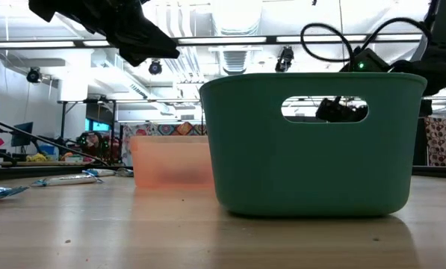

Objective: Sort candy
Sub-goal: Put the brown chocolate bar into the white bin

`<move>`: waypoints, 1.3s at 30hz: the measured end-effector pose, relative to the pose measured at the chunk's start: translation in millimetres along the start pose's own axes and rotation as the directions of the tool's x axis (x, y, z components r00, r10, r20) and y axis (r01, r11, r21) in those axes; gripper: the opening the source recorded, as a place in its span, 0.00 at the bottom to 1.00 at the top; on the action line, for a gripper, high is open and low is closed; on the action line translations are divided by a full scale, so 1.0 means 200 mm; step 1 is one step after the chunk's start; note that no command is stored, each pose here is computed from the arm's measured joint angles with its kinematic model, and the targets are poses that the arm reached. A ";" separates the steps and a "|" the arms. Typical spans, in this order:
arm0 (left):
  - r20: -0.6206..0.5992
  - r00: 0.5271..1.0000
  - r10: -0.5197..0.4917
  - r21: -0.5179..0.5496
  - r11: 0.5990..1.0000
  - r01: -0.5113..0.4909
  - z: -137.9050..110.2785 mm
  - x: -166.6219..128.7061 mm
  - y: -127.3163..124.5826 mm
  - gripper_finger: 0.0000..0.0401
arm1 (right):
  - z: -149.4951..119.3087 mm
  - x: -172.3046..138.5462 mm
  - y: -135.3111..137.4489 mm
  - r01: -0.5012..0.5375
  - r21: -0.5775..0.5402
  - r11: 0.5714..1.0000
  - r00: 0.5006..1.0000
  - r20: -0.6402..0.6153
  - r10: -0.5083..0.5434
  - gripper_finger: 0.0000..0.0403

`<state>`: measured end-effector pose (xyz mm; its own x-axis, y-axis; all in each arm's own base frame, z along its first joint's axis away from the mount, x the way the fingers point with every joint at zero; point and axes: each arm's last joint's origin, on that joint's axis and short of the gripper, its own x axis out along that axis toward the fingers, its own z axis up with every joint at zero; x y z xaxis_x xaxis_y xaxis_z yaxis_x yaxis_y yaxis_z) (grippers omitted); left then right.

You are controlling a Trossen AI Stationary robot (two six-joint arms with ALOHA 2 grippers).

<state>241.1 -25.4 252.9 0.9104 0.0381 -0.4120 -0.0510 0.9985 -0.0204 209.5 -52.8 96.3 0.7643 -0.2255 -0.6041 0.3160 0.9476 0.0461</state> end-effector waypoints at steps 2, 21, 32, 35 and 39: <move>0.000 1.000 0.000 0.000 1.000 0.000 0.00 0.00 0.00 0.22 | 0.03 -0.03 0.00 -0.002 0.001 1.000 0.999 0.037 0.002 0.17; 0.004 1.000 0.000 0.011 1.000 0.000 0.00 0.01 0.00 0.22 | 0.46 -0.06 0.03 0.038 -0.029 0.999 0.948 0.318 -0.026 0.08; -0.032 0.999 0.002 0.012 1.000 -0.001 -0.02 0.01 0.00 0.22 | 0.70 0.09 -0.05 0.205 -0.025 0.979 0.929 0.321 -0.186 0.08; -0.064 0.998 0.004 0.010 1.000 -0.004 -0.03 0.01 0.00 0.22 | 0.73 0.14 -0.10 0.229 -0.018 0.973 0.939 0.269 -0.215 0.08; -0.112 0.994 0.009 -0.001 1.000 -0.009 -0.06 0.00 0.00 0.22 | 0.76 0.19 -0.15 0.251 -0.009 0.968 0.946 0.215 -0.244 0.08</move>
<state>237.2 -25.1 242.4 0.8583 0.0420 -0.5115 -0.0592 0.9981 -0.0175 314.7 -123.7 193.1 0.7668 -0.4929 -0.4113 0.4932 0.8624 -0.1141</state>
